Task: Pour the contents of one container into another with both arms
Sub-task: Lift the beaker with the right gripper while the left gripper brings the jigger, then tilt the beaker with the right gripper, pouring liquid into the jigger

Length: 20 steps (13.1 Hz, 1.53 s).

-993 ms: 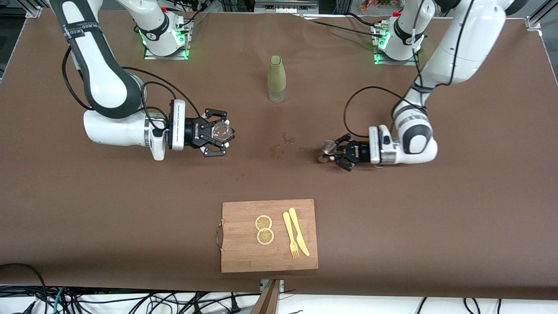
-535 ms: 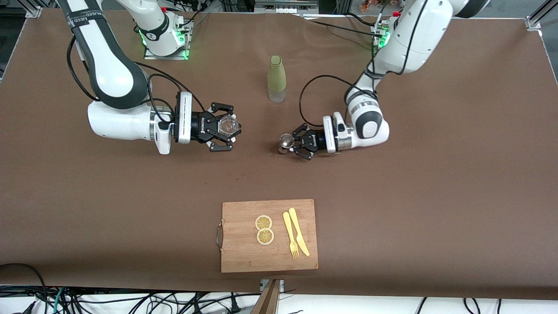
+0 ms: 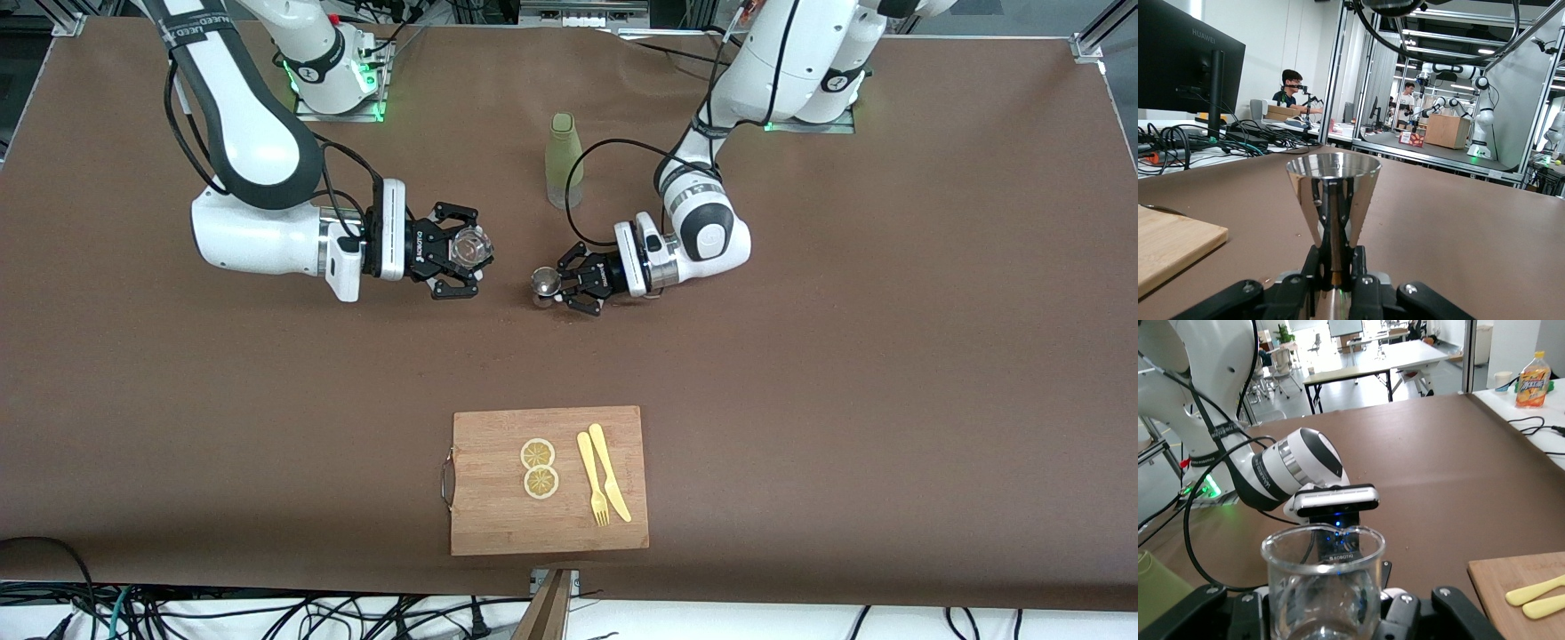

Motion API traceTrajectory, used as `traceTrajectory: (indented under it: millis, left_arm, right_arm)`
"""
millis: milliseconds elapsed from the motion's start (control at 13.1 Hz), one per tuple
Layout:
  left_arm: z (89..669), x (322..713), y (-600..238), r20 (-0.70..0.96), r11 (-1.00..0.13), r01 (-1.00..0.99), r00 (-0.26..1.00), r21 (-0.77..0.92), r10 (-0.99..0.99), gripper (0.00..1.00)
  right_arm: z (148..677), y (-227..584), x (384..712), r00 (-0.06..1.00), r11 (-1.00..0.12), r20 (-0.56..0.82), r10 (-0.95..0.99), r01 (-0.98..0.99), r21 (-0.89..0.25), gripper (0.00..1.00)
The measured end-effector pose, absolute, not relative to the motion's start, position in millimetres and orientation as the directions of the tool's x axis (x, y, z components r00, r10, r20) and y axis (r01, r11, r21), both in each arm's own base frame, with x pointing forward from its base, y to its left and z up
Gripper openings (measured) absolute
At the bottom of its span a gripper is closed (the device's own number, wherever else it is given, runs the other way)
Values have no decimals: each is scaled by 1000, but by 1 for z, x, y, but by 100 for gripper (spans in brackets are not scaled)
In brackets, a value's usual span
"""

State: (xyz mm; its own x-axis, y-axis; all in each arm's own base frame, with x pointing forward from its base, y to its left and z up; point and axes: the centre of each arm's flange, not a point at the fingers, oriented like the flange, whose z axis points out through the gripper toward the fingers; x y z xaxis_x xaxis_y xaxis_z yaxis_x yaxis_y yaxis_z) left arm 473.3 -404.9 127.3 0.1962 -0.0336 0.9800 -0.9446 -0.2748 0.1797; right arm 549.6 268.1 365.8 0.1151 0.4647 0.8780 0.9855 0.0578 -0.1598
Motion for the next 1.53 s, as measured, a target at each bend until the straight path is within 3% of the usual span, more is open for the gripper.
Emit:
traceTrajectory:
  millis: [764,1528]
  left_arm:
    - [150,462,-452,981,-353,-927,173,130,-92,21]
    - [174,462,-470,979,-339,-924,201,176,-42,21]
  right_arm:
    - [354,261,538,52,90,818,573,988,-126,13]
    - [352,260,538,-8,123,759,651,988,-95,13]
